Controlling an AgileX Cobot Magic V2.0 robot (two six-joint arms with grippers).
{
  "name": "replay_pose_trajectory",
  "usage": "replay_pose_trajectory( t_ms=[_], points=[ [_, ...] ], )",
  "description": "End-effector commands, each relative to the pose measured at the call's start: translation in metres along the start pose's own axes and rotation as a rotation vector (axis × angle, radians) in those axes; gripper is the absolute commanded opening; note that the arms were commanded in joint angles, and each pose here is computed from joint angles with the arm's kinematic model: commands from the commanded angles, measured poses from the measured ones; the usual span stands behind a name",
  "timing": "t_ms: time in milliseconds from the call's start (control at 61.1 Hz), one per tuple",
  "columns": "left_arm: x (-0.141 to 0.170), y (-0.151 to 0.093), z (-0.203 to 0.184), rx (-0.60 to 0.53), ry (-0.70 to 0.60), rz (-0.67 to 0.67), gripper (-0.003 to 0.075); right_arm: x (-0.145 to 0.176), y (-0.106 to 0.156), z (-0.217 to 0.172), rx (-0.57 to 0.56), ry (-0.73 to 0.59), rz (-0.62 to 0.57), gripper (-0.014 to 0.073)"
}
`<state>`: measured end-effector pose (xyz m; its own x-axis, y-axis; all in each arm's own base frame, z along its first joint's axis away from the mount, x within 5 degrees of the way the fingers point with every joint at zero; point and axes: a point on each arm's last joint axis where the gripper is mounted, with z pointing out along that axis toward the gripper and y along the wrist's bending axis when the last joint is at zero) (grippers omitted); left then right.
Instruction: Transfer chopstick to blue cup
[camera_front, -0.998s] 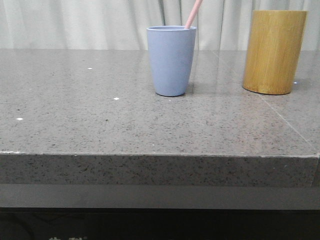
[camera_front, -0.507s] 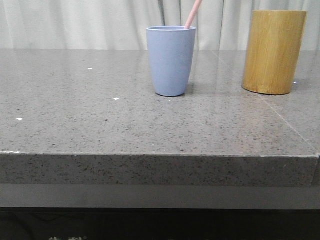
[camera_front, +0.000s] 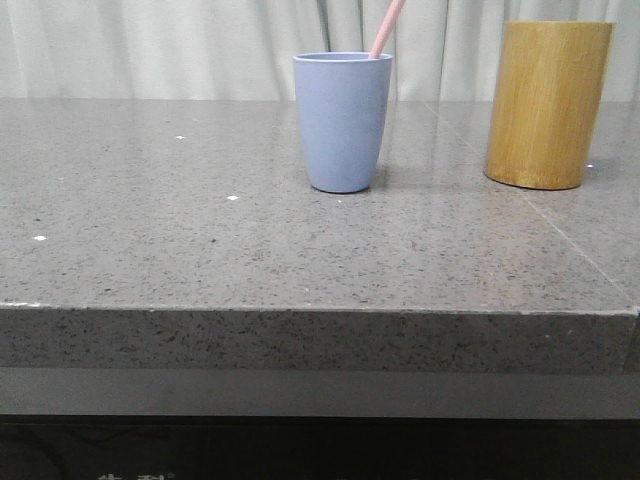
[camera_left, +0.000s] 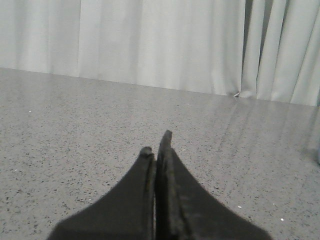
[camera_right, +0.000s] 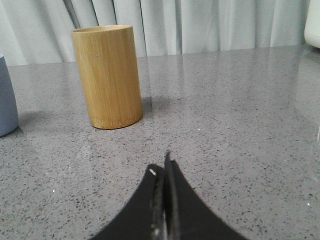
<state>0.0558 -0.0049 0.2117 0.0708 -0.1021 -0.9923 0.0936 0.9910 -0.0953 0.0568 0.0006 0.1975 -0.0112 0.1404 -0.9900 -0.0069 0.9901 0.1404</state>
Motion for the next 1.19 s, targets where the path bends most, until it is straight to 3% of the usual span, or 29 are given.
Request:
replay_pose_trajectory(
  t_ms=[0, 1178],
  points=[
    [-0.0037, 0.0003, -0.0018, 0.001, -0.085, 0.003, -0.0019, -0.0104, 0.0006, -0.0023, -0.004, -0.115, 0.003, -0.0067],
    [-0.0037, 0.0003, -0.0018, 0.001, -0.085, 0.003, -0.0019, -0.0194, 0.0014, -0.0039, -0.005, -0.216, -0.067, -0.0067]
  ],
)
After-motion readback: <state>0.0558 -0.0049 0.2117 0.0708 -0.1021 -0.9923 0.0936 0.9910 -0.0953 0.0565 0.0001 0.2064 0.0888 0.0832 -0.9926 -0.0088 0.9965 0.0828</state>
